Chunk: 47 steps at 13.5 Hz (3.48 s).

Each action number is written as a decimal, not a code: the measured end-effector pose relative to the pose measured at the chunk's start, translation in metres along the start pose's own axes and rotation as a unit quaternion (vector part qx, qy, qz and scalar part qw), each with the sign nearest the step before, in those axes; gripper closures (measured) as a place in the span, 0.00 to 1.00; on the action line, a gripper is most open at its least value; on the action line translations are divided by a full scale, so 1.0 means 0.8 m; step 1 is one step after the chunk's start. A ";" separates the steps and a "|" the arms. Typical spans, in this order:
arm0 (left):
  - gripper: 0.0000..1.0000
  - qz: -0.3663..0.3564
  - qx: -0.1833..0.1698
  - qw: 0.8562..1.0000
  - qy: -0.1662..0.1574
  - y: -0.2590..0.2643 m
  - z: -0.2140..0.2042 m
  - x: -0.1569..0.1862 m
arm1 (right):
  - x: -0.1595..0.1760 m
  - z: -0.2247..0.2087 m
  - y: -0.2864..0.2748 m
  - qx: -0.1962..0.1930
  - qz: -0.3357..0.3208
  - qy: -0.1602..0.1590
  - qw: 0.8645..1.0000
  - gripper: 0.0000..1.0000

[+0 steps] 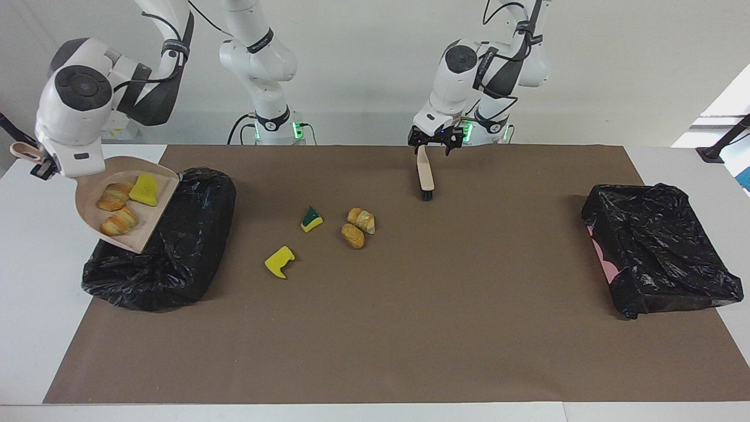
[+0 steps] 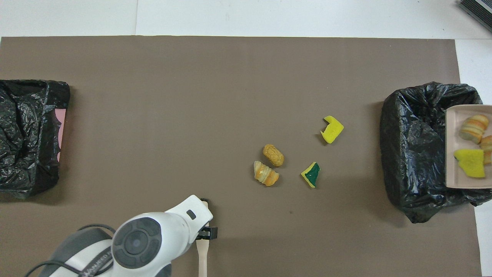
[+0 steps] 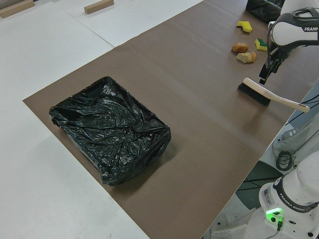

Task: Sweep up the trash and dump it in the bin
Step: 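Tip the dustpan over the black bag with the right gripper, then return the empty dustpan to the table center with the right gripper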

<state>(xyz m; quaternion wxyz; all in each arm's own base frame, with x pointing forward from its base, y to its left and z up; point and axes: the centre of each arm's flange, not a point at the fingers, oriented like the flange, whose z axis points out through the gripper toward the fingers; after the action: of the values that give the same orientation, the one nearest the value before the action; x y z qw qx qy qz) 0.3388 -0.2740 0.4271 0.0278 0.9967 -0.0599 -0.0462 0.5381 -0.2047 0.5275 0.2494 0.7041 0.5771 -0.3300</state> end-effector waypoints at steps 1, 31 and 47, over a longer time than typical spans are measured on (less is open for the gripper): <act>0.00 0.011 0.001 1.000 0.012 -0.015 -0.028 0.019 | 0.008 -0.003 -0.011 -0.001 0.004 -0.011 1.000 0.69; 0.00 0.045 0.026 0.996 0.077 -0.287 -0.334 0.196 | 0.313 -0.186 -0.070 0.149 0.225 0.309 0.912 0.69; 0.00 0.048 0.029 0.997 0.048 -0.321 -0.336 0.178 | 0.612 -0.420 -0.113 0.359 0.550 0.259 0.708 0.69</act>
<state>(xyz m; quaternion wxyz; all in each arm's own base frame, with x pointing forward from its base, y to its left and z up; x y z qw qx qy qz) 0.5355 -0.0235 0.6659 0.0037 0.9942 -0.1076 0.0046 0.5657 0.3780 0.3827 -0.0440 0.9911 -0.0323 -0.1212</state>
